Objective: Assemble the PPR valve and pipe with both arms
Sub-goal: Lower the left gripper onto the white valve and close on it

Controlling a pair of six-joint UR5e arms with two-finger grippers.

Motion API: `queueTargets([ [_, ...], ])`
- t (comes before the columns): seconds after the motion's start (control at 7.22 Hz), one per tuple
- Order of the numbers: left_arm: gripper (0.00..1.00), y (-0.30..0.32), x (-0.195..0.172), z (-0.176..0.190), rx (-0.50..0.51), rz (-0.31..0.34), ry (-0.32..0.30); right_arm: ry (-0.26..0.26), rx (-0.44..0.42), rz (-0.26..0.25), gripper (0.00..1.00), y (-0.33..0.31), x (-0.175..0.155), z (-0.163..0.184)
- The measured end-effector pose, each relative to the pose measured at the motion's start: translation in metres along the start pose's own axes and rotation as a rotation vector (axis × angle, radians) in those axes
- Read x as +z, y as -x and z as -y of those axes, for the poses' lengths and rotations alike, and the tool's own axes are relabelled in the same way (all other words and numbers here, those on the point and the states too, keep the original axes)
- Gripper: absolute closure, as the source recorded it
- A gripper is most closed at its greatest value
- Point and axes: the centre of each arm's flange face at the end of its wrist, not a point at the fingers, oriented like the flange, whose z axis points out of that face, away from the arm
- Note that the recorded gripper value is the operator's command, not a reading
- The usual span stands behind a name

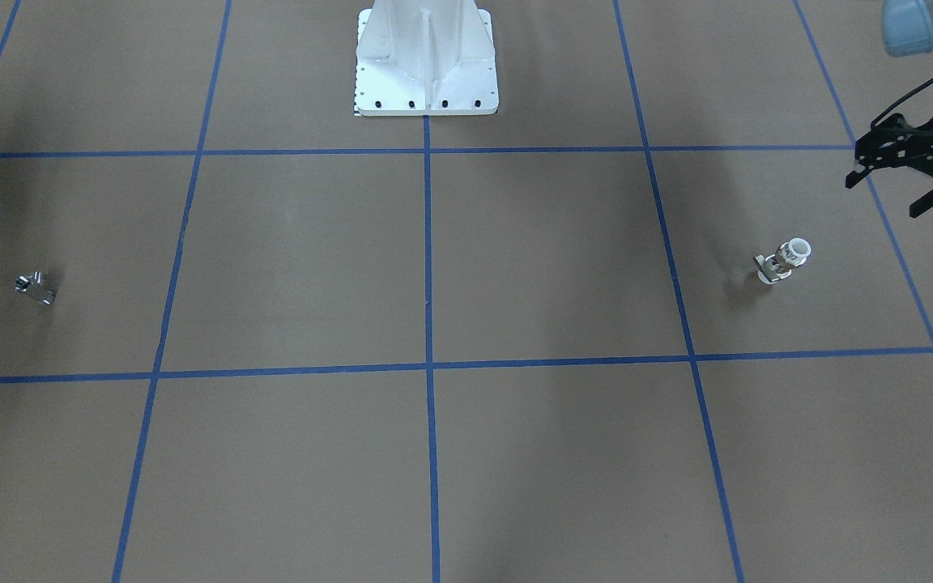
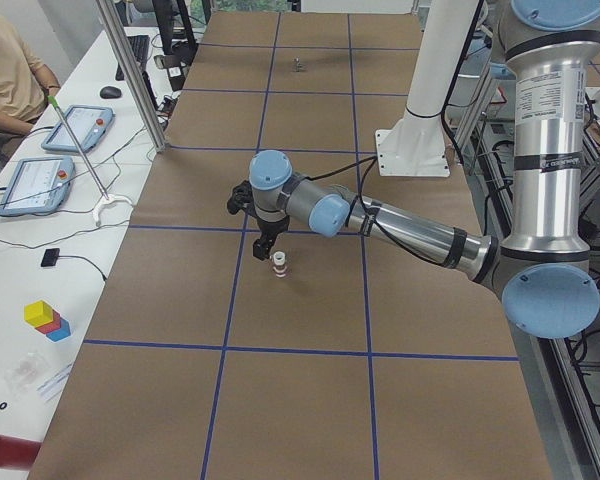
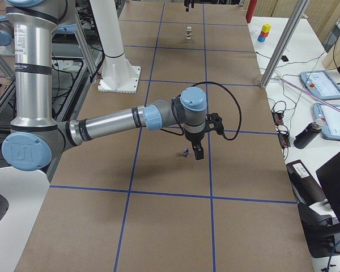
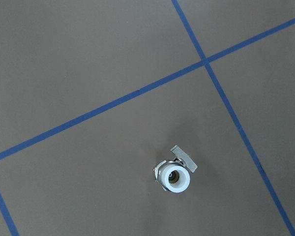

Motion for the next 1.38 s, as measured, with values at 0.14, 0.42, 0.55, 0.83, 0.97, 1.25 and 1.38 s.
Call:
queueTargets([
  [0.14,0.0,-0.015,0.025,0.0,-0.015,0.036,0.007,0.001,0.001,0.0,0.0,0.0,0.0,0.0],
  [0.42,0.0,-0.002,0.072,-0.004,-0.026,0.083,-0.007,0.002,0.002,0.0,0.0,0.0,0.001,0.0],
  [0.55,0.0,0.008,0.088,-0.005,-0.031,0.084,-0.019,0.002,0.002,0.0,0.0,0.0,0.001,0.0],
  [0.83,0.0,0.006,0.098,0.001,-0.052,0.066,-0.037,0.001,0.001,0.0,0.0,0.0,0.0,0.0],
  [0.97,0.0,0.001,0.1,0.004,-0.057,0.058,-0.04,0.0,0.0,0.0,0.0,0.0,0.0,0.0],
  [1.25,0.01,-0.011,0.111,0.006,-0.056,0.049,-0.025,0.0,0.0,0.0,0.0,0.0,0.0,0.0],
  [1.38,0.06,-0.015,0.117,0.004,-0.052,0.047,-0.016,0.0,0.0,0.0,0.0,0.0,0.0,0.0],
])
